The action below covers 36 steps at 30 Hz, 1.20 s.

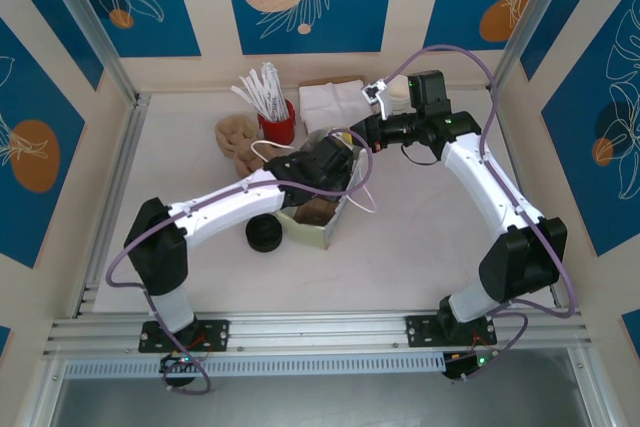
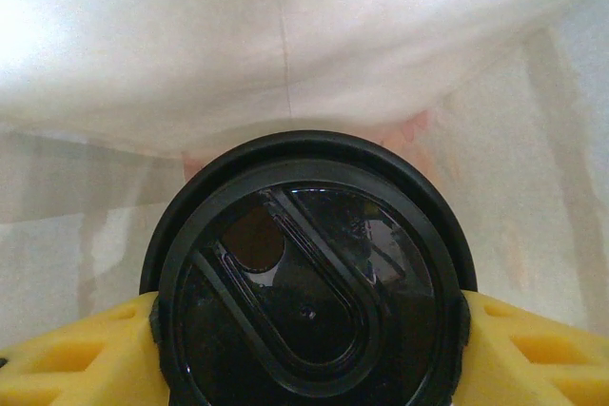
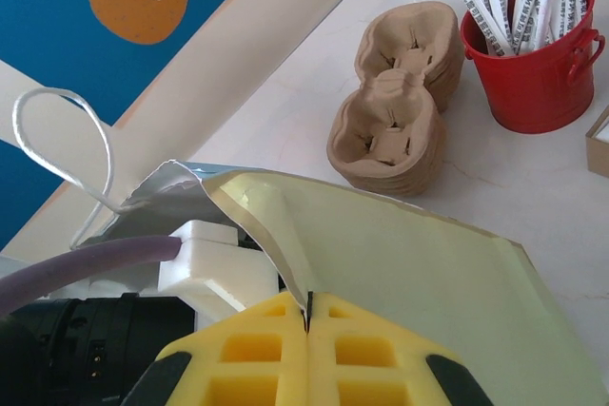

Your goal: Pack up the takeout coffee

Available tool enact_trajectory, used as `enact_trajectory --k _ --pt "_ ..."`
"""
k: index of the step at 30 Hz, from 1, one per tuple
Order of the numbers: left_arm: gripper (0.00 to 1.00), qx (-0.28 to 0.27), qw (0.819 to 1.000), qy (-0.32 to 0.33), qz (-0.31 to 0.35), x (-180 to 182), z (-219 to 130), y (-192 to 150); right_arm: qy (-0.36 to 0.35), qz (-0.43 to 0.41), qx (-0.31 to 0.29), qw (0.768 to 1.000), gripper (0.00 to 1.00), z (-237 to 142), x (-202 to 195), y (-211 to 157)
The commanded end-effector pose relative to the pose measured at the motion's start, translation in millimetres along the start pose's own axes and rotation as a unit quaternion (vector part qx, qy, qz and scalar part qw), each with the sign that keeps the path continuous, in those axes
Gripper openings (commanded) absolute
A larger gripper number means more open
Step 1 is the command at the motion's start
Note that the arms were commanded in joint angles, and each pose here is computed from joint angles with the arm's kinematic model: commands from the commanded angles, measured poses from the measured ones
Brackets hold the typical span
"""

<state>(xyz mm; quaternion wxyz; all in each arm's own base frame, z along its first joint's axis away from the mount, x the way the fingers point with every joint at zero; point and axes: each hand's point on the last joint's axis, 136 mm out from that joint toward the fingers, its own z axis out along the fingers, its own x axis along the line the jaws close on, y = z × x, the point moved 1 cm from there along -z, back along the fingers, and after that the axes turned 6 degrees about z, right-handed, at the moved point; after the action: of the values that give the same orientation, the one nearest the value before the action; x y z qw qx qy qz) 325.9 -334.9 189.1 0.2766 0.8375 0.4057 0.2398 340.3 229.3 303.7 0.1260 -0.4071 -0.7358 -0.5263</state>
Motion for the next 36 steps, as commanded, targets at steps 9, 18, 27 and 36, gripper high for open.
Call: enact_trajectory --k 9,18,27,36 --pt "0.65 0.021 0.999 0.002 -0.033 13 21 1 0.037 0.025 0.019 0.999 0.11 9 -8 0" --pt "0.66 0.047 0.998 -0.006 -0.050 16 36 -3 0.004 0.021 0.005 1.000 0.39 0 -7 39" --pt "0.66 0.067 0.995 -0.012 -0.069 17 52 -3 -0.034 0.013 -0.036 0.999 0.51 -22 2 50" --pt "0.67 0.102 0.992 -0.022 -0.070 18 67 0 -0.113 0.043 -0.091 0.988 0.52 -60 6 40"
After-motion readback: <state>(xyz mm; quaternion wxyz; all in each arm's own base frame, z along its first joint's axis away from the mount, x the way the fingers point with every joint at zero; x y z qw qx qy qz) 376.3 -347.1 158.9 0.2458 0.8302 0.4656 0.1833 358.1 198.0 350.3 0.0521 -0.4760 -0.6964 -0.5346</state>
